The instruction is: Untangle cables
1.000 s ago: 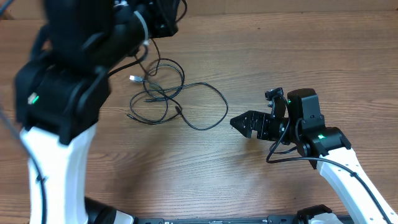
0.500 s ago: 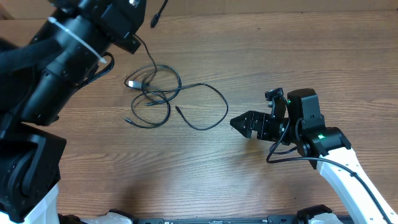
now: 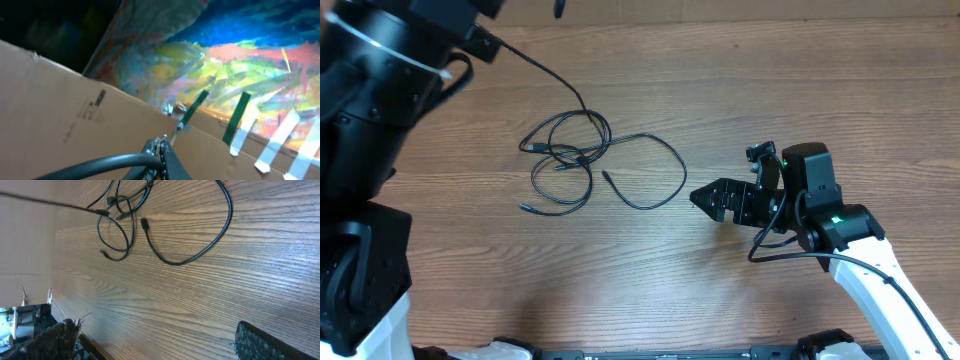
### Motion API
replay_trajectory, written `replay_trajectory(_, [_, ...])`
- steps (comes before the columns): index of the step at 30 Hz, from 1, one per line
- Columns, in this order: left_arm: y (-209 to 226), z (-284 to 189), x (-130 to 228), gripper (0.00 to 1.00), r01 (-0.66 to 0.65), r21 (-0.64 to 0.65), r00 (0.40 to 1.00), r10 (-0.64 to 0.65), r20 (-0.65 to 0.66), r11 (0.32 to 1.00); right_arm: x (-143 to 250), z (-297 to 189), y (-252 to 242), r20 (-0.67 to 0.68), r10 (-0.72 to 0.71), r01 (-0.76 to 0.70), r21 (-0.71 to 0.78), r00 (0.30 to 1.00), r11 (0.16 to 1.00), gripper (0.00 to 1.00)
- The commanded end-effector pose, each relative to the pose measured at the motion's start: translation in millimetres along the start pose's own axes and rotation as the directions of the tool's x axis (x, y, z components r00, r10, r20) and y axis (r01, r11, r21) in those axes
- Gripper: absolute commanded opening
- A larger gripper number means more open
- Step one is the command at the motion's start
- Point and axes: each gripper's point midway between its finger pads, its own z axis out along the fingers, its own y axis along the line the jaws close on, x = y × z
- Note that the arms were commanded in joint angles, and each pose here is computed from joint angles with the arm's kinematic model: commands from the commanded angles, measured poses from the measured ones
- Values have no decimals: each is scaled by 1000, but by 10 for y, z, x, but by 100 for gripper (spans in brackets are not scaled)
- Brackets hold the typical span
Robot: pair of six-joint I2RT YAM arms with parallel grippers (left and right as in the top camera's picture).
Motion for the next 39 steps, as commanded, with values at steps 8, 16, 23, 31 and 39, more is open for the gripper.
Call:
replay_trajectory(8, [813, -316, -319, 4, 9, -421, 987, 61, 152, 907, -43, -13, 0, 14, -13, 13, 6, 1000, 1000, 99])
replay_trajectory(16, [1411, -906, -613, 4, -5, -790, 931, 291, 220, 613, -60, -14, -25, 23, -13, 12, 21, 1000, 1000, 100])
replay_trajectory(23, [1368, -1255, -895, 4, 38, -870, 867, 416, 273, 492, -79, -14, -32, 32, -17, 16, 27, 999, 1000, 100])
replay_trajectory(31, [1391, -1850, -1120, 4, 96, -984, 778, 605, 169, 152, -79, -14, -32, 32, -17, 16, 27, 999, 1000, 100])
replay_trajectory(39, [1589, -2146, -1061, 4, 48, -984, 775, 628, -70, -169, -87, -15, -29, 35, -19, 18, 26, 999, 1000, 100])
